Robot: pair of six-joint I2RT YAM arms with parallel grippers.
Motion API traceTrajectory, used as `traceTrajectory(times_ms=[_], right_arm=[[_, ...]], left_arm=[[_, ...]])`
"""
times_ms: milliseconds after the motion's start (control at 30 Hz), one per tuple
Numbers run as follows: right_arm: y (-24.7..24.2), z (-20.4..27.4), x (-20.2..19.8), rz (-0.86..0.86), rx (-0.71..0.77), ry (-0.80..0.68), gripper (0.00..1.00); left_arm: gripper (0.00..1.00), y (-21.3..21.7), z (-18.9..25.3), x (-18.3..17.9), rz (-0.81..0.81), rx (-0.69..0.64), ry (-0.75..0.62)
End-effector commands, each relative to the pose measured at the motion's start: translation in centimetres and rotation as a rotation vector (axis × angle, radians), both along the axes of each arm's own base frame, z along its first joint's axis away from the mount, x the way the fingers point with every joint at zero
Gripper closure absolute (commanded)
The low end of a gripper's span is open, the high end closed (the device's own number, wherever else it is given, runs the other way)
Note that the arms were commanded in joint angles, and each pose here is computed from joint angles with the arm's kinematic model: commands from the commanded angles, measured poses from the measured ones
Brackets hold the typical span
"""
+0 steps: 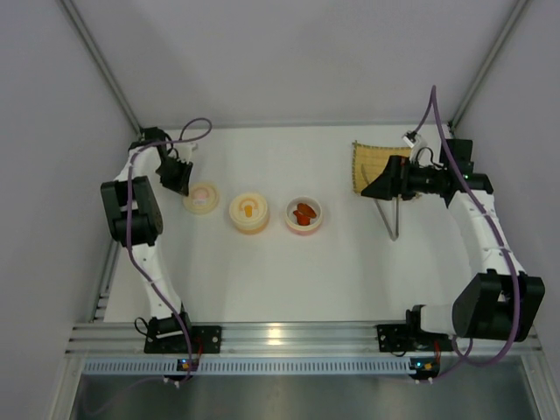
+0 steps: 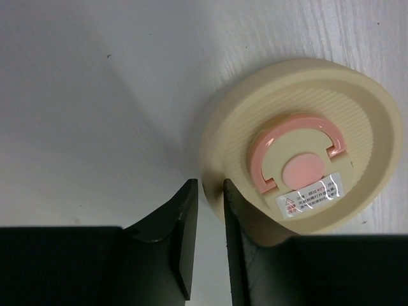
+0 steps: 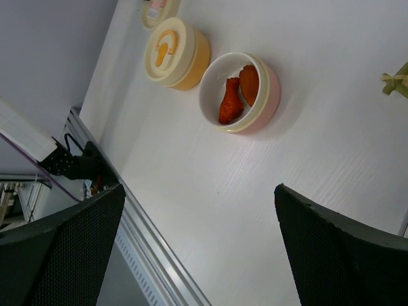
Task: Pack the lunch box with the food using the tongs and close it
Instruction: Move the box lid to the center of the board.
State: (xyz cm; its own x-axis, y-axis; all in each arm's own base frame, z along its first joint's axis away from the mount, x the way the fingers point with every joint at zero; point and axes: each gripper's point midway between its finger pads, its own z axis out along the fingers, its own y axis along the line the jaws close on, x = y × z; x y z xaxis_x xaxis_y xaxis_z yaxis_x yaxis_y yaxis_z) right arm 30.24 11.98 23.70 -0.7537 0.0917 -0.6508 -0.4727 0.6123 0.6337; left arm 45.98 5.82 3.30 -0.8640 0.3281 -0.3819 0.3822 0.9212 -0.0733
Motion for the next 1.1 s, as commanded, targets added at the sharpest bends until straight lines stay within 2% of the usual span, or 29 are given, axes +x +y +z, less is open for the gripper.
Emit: traceTrajectory(times_ms=[0, 33, 133, 167, 233, 267, 300, 333, 500, 633, 700, 833, 967, 1067], right_arm=[[1.3, 1.3, 0.2, 0.062, -0.026, -0.071, 0.01], [1.6, 0.9, 0.2, 0.087, -0.044, -0.088, 0.01], [3.1, 0.6, -0.4, 0.150, -0.102, -0.135, 0.02], [3.3, 0.4, -0.4, 0.168, -0.129, -0.166, 0.02], [3.8, 0.2, -0.7, 0.179, -0.182, -0.209, 0.03], [3.7, 0.2, -0.6, 0.177, -0.196, -0.233, 0.03], [3.7, 1.0, -0.4, 0.165, -0.208, -0.293, 0.03], [3.6, 0.4, -0.5, 0.157, -0.216, -0.298, 0.04], [2.9, 2.2, -1.1, 0.134, -0.261, -0.502, 0.08], [3.7, 3.0, -3.0, 0.214, -0.307, -0.646, 0.08], [4.8, 3.0, -4.0, 0.285, -0.349, -0.719, 0.10], [7.0, 1.2, -5.8, 0.427, -0.428, -0.755, 0.12], [9.4, -1.1, -8.0, 0.584, -0.527, -0.863, 0.16], [10.4, -2.1, -9.1, 0.652, -0.554, -0.887, 0.22]], left_arm=[[0.74, 0.1, -2.8, -3.2, -0.093, 0.033, 0.087], [0.77, 0.7, -2.7, -3.3, -0.098, 0.075, 0.073], [0.87, 0.9, -4.2, -6.2, -0.153, 0.093, 0.120], [0.89, 0.6, -4.5, -8.4, -0.188, 0.092, 0.143], [0.93, 0.1, -4.3, -10.5, -0.230, 0.081, 0.150], [0.95, -0.4, -2.8, -11.0, -0.262, 0.075, 0.107], [0.97, -1.0, -3.6, -13.5, -0.278, 0.050, 0.146], [1.00, -1.5, -3.3, -14.5, -0.294, 0.034, 0.145], [1.00, -4.3, -1.1, -19.8, -0.362, -0.076, 0.166], [1.00, -6.7, -0.8, -22.7, -0.467, -0.067, 0.168], [1.00, -7.9, -0.9, -23.3, -0.500, -0.046, 0.158], [1.00, -12.6, -0.9, -23.9, -0.590, -0.038, 0.144], [1.00, -16.6, -1.4, -23.2, -0.589, -0.060, 0.174], [1.00, -19.2, -1.9, -22.4, -0.557, -0.077, 0.188]])
